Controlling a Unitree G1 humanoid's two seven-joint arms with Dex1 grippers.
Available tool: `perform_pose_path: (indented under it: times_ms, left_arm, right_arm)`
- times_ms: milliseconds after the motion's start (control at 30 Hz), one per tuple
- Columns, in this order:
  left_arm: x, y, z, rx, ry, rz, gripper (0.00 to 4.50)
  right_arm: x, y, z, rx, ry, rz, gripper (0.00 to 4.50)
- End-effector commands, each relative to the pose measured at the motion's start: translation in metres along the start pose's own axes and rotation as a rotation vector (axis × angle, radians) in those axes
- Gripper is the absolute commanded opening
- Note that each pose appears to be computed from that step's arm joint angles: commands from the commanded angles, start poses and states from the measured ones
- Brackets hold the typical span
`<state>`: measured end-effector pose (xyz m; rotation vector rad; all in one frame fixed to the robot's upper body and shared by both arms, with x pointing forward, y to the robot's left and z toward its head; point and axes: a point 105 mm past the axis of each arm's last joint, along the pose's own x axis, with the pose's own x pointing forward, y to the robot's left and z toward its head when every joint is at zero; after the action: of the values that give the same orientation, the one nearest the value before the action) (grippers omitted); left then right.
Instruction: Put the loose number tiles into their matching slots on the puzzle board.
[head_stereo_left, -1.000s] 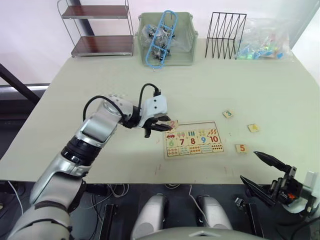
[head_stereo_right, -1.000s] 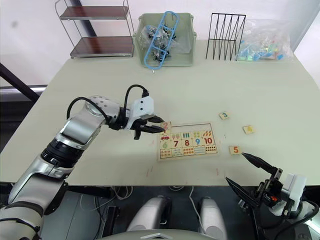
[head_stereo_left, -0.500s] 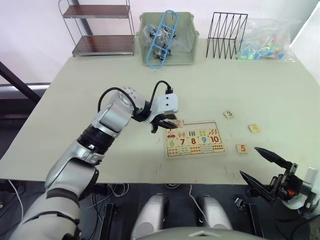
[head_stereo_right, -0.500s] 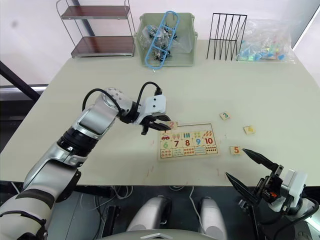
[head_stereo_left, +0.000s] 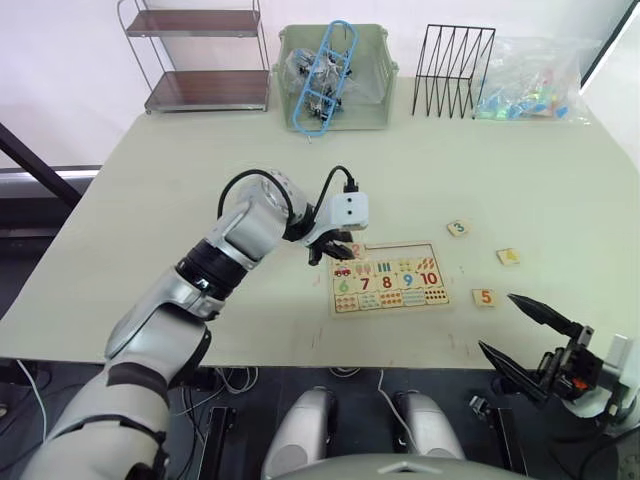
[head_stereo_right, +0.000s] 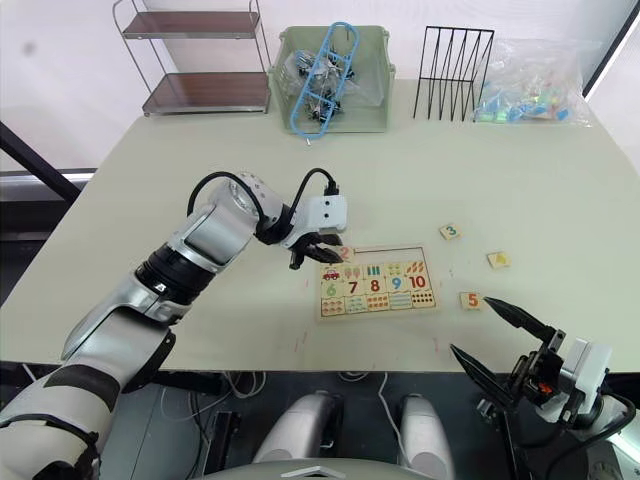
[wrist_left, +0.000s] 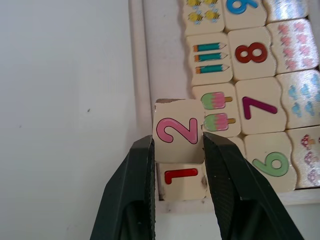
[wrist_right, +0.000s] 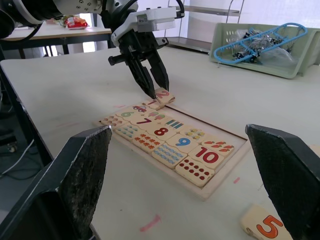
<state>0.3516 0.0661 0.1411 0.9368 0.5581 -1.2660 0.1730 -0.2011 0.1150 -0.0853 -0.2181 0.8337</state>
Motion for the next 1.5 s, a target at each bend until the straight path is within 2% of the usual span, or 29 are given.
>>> perform_pose_path:
  times_ms: [33, 467, 900, 1500]
  left_arm:
    - [-0.002, 0.004, 0.007, 0.009, 0.023, 0.016, 0.92]
    - [0.008, 0.008, 0.023, 0.018, 0.044, -0.006, 0.92]
    - [0.01, 0.006, 0.021, 0.015, 0.088, -0.02, 0.92]
    - [0.016, 0.008, 0.022, 0.005, 0.094, -0.012, 0.92]
  right_arm:
    - [0.0, 0.001, 0.003, -0.024, -0.019, -0.003, 4.5]
    - [-0.002, 0.002, 0.002, -0.027, -0.017, -0.011, 4.5]
    - [0.0, 0.001, 0.005, -0.03, -0.02, -0.01, 4.5]
    - [-0.001, 0.003, 0.002, -0.03, -0.017, -0.013, 4.5]
